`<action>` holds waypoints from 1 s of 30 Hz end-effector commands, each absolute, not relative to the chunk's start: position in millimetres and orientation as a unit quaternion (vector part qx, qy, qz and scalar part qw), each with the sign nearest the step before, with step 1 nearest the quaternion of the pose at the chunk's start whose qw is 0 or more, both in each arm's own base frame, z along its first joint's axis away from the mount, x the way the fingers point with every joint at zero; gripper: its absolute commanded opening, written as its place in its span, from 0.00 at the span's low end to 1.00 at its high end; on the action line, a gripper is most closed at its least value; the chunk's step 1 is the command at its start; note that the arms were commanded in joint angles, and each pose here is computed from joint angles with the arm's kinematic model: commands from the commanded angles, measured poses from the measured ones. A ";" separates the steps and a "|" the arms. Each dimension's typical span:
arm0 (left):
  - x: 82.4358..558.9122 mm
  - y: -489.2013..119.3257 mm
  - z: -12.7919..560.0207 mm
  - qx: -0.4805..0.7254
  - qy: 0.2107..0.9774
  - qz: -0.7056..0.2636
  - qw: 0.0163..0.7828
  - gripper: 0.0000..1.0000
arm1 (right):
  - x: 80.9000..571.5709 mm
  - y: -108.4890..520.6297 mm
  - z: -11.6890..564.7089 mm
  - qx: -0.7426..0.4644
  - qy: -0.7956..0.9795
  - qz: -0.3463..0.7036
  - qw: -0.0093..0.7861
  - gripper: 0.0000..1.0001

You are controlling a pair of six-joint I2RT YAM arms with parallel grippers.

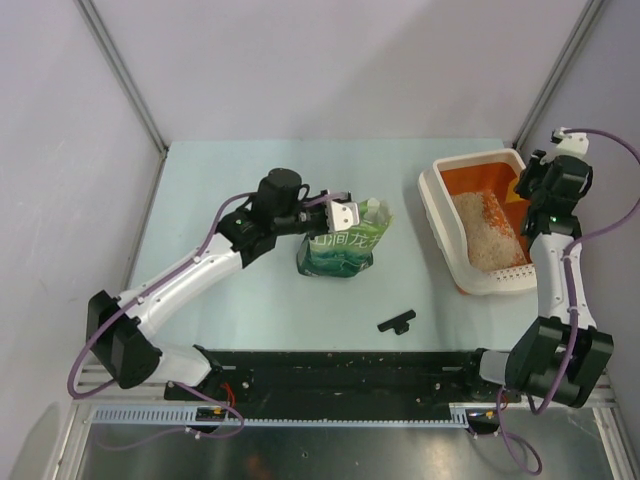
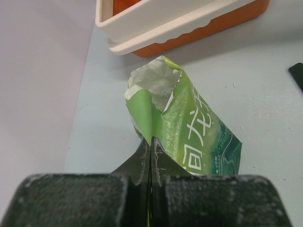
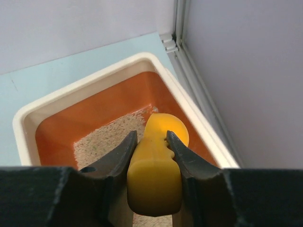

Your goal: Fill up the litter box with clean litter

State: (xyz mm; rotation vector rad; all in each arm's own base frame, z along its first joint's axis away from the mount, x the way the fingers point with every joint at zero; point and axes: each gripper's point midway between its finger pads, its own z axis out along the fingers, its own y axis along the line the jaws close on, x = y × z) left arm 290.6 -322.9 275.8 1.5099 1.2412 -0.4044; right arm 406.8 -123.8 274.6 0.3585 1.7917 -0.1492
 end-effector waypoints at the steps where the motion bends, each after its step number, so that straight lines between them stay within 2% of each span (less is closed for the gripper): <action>1: 294.6 -339.0 311.2 0.628 0.484 -0.172 0.585 0.00 | 400.0 -130.8 347.5 0.066 0.723 -0.149 0.671 0.00; 4: 298.2 -339.2 311.9 0.623 0.490 -0.171 0.585 0.00 | 389.5 -116.5 366.3 0.054 0.709 -0.126 0.692 0.00; 6: 302.2 -336.7 313.0 0.615 0.499 -0.166 0.587 0.00 | 380.9 -85.8 388.7 0.016 0.690 -0.066 0.720 0.00; 10: 312.2 -328.6 315.9 0.599 0.517 -0.147 0.593 0.00 | 365.5 -2.0 381.6 -0.065 0.710 0.095 0.695 0.00; 12: 320.7 -320.7 317.9 0.587 0.530 -0.133 0.597 0.00 | 353.3 44.9 370.7 -0.121 0.722 0.172 0.660 0.00; 17: 334.7 -300.6 333.9 0.554 0.550 -0.116 0.614 0.00 | 325.0 106.1 341.3 -0.202 0.744 0.262 0.581 0.00; 30: 341.7 -238.6 352.9 0.503 0.571 -0.074 0.644 0.00 | 274.2 158.7 198.6 -0.334 0.838 0.323 0.287 0.00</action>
